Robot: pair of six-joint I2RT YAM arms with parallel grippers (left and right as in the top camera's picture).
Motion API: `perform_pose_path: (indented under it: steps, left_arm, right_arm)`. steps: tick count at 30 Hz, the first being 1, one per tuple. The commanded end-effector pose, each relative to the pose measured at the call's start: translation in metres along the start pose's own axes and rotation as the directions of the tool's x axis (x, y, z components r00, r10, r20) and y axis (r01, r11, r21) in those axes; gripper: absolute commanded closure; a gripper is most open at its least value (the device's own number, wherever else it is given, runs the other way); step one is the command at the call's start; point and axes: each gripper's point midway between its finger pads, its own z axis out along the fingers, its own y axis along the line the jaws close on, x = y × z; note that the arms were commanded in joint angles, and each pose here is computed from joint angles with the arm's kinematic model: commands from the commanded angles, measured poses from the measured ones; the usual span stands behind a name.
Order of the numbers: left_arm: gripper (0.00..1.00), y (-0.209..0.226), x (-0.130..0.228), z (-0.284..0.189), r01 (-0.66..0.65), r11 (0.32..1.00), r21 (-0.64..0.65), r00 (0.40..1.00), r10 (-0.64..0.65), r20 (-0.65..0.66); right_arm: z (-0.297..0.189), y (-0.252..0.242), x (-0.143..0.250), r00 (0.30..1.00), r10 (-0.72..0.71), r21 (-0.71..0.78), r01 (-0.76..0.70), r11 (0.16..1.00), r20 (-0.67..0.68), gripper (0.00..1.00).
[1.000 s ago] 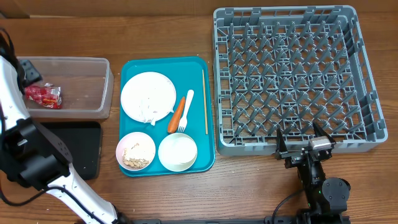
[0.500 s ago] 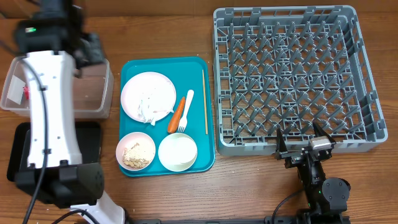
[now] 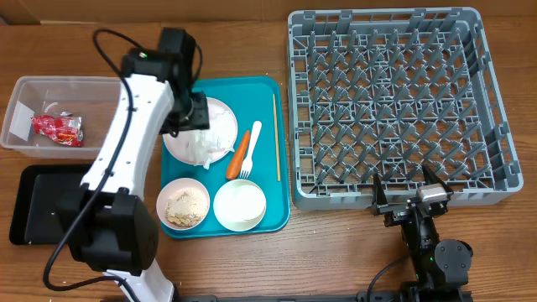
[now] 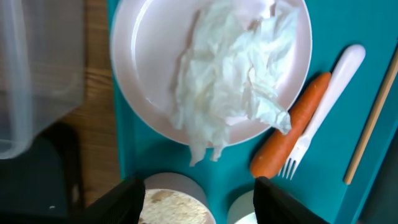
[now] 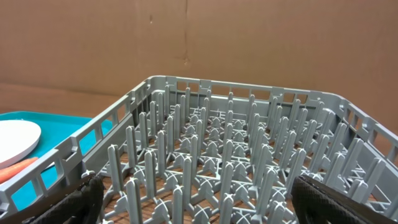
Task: Sort waste into correct bins and load items into the dishwasher rack
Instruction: 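Move the left gripper back over the white tissue on the plate, then lower the left gripper and pinch the white tissue, lifting it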
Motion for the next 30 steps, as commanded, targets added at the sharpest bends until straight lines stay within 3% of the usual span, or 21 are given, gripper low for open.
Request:
perform_pose_path:
  steps: [1,30]
  left_arm:
    - [0.41,-0.014,0.010,0.018,0.028,0.999,0.040,0.999,-0.027,-0.035]
    - [0.43,-0.012,0.025,0.085,0.045,0.999,0.004,0.999,-0.045,-0.011]
  right_arm:
    - [0.000,0.000,0.002,1.000,-0.001,-0.001,0.001,1.000,0.005,0.00]
    - [0.000,0.000,0.002,1.000,-0.001,-0.001,0.001,1.000,0.005,0.00]
